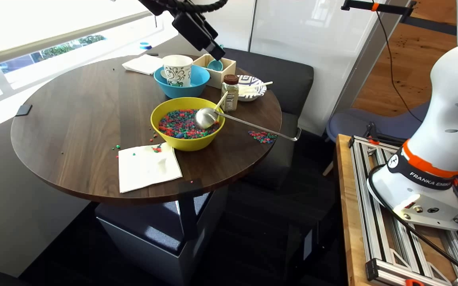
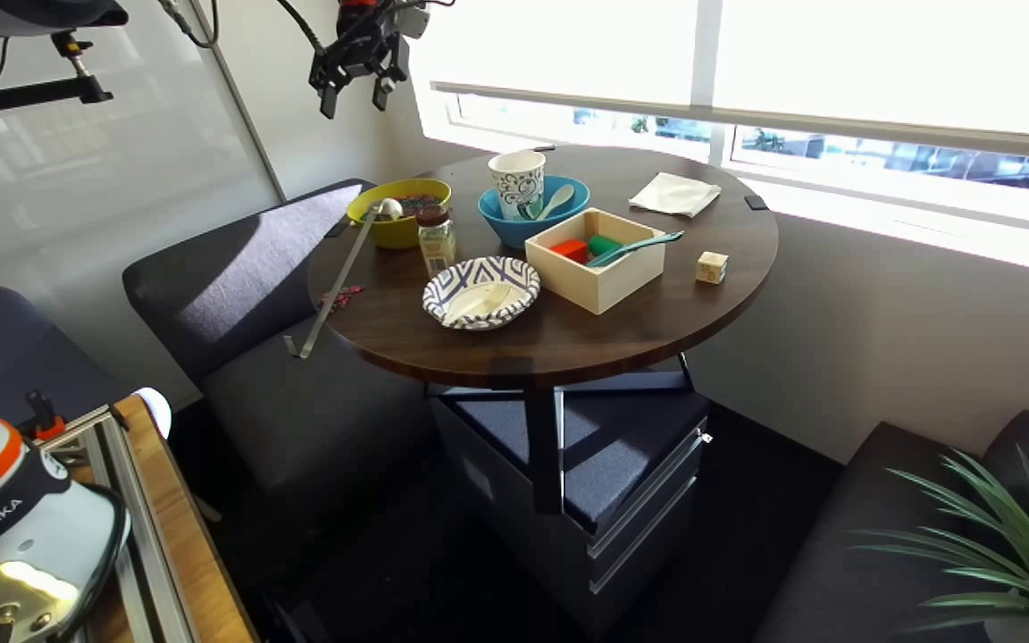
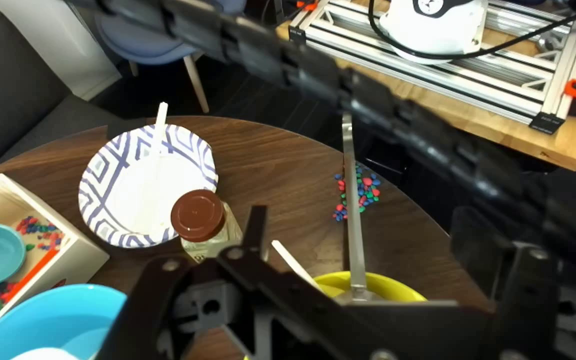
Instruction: Put the ladle in the yellow bowl
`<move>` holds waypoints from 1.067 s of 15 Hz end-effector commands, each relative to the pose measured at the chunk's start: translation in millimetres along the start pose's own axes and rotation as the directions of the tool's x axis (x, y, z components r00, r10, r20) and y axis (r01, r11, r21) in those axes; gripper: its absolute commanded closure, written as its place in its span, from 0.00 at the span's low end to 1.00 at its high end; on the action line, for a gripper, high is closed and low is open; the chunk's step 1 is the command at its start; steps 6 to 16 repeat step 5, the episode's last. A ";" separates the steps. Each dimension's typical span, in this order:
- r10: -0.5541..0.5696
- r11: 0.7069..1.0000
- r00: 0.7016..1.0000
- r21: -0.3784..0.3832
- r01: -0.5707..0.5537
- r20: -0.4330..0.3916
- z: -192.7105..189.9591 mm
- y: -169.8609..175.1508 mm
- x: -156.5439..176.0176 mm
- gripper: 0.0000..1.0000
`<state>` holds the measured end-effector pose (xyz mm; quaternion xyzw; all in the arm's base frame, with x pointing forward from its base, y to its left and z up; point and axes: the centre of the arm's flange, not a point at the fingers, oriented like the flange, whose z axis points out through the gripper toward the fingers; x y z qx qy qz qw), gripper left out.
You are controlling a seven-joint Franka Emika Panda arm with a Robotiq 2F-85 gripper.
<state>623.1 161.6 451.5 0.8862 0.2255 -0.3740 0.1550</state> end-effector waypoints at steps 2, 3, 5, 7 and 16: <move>-0.004 1.000 0.998 -0.004 0.004 -0.064 -34.0 -14.3 -38.3 0.00; -0.023 1.000 0.998 -0.011 0.023 -0.059 -34.5 -16.6 -47.5 0.00; -0.005 1.000 0.997 -0.010 0.004 -0.081 -28.3 -12.6 -33.3 0.00; -0.005 1.000 0.997 -0.010 0.004 -0.081 -28.3 -12.6 -33.3 0.00; -0.005 1.000 0.997 -0.010 0.004 -0.081 -28.3 -12.6 -33.3 0.00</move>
